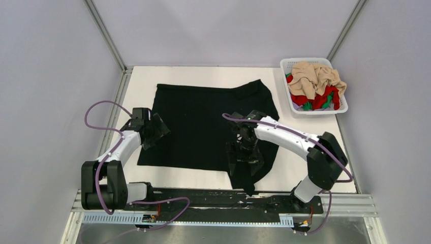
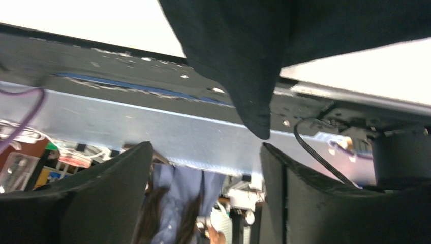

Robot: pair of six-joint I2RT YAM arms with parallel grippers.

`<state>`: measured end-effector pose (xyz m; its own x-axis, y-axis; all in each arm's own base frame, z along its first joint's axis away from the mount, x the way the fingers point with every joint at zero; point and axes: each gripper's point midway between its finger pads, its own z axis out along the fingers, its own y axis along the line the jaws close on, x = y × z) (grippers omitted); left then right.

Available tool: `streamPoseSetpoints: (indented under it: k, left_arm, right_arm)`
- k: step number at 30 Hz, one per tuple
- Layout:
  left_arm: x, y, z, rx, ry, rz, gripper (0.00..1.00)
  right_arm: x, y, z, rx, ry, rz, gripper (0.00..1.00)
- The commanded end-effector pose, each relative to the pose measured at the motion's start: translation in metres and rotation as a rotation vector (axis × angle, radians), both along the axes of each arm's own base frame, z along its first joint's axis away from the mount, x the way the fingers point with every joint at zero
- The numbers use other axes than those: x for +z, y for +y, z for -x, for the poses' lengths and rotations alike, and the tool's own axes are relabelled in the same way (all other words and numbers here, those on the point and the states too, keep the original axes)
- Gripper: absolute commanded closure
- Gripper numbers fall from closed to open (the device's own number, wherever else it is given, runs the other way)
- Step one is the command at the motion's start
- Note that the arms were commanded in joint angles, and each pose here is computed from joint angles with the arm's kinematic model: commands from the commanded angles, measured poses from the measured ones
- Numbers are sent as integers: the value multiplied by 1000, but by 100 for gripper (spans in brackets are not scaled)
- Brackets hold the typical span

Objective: Fold and stack the t-shirts
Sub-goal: Flatten out the tshirt

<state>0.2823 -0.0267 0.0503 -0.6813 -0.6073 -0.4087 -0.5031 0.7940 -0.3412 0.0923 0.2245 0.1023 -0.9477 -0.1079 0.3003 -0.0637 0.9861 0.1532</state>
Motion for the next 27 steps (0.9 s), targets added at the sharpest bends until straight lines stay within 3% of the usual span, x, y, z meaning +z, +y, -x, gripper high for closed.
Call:
streamPoseSetpoints:
  k: [1,6,11,17,24,27]
  left_arm:
    - [5,8,-3,14,-14,-33,0]
    - [1,12,-4,32,2,-52,0]
    - [-3,12,-6,33,16,-48,0]
    - [-8,10,-6,30,32,-37,0]
    - [-11,11,-5,33,41,-47,0]
    - [-10,13,-6,37,38,-55,0]
  right_arm:
    - [33,3,-40,-89,-218,-165,14]
    - [24,-37,-62,-369,-287,-229,6]
    - [-3,-89,-69,-560,-361,-113,11]
    - [-49,-98,-59,-601,-299,-32,35]
    - [-81,-108,-70,-617,-300,70,45]
    - [-90,-117,-71,-616,-304,132,58]
